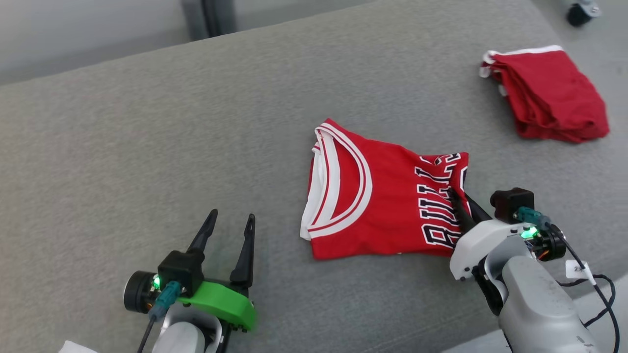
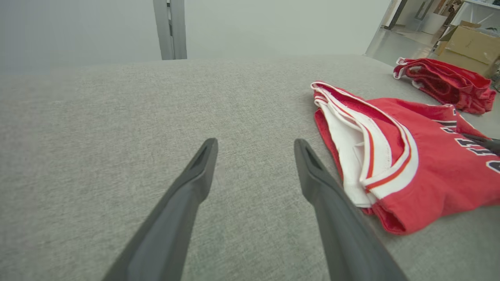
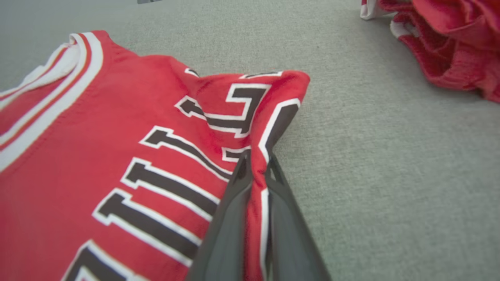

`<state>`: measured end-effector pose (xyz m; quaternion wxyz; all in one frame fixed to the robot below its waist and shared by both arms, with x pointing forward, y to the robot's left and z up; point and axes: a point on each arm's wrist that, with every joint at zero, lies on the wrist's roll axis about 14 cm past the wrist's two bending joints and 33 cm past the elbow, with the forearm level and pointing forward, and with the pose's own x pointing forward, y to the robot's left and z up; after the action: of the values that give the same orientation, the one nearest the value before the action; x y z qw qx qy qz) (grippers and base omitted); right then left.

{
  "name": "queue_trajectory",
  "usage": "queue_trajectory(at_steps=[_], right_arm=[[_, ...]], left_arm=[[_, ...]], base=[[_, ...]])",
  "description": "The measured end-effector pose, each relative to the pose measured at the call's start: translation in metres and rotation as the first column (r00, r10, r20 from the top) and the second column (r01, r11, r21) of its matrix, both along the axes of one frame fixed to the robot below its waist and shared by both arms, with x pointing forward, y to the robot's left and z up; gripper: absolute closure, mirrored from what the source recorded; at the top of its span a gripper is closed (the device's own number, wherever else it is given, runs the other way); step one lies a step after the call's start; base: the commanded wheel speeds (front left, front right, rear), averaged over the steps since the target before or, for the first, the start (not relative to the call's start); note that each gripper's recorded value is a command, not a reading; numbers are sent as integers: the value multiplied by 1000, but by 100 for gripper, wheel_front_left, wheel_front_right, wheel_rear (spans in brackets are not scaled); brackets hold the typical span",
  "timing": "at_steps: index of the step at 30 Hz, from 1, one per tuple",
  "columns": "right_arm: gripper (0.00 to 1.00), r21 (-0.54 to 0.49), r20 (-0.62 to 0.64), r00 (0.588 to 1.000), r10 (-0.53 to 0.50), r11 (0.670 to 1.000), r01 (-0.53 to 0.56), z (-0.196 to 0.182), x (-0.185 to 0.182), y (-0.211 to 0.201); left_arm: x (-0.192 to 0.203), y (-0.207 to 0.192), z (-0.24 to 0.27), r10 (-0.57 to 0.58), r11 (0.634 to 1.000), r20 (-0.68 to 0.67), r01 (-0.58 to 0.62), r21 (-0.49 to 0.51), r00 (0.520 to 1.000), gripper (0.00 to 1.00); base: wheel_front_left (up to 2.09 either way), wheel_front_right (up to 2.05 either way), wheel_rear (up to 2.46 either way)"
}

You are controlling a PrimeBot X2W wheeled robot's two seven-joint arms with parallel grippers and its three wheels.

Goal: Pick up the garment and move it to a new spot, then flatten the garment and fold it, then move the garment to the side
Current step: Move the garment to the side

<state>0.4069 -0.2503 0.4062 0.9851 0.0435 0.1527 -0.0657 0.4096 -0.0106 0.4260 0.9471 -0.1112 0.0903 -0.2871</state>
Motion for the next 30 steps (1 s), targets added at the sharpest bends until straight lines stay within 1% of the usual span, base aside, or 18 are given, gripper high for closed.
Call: queue_trajectory(at_steps=[3,5,7,10,14,16,19,22,24,27,30], right_arm=[[100,2,7,996,-84,996,84,4,-24,-26],[100,2,9,988,-153,988,153,5,-42,-45],[100,-2,8,974,-228,974,228,5,-66,-65],[100,-12,10,952,-306,952,306,7,-92,-86],[100,-29,18,933,-359,933,359,10,-111,-100],[100,-45,21,934,-358,933,358,12,-112,-102],[100,-69,28,947,-319,945,320,17,-98,-98],[100,-109,61,968,-244,962,249,32,-68,-90],[100,-149,89,979,-182,969,194,50,-40,-85],[100,-212,146,983,-112,967,142,84,1,-85],[100,-297,187,981,-54,949,109,121,39,-91]], left_arm=[[-4,-31,2,-91,996,8,91,-16,996,0],[-11,-54,3,-162,987,12,162,-21,987,0],[-19,-79,6,-238,971,21,238,-31,971,0],[-28,-104,7,-314,948,26,315,-41,949,0],[-33,-119,4,-360,931,16,360,-51,933,0],[-32,-120,0,-365,930,4,365,-55,931,0],[-27,-116,-8,-357,933,-11,356,-51,934,0],[-18,-109,-16,-336,941,-24,334,-49,942,0],[-12,-105,-20,-319,947,-28,318,-47,947,0],[-7,-99,-29,-310,950,-35,309,-37,950,0],[0,-91,-38,-297,955,-45,296,-28,954,0]], base=[[0,0,0],[0,0,0],[0,0,0],[0,0,0],[0,0,0],[0,0,0],[0,0,0],[0,0,0],[0,0,0],[0,0,0],[0,0,0]])
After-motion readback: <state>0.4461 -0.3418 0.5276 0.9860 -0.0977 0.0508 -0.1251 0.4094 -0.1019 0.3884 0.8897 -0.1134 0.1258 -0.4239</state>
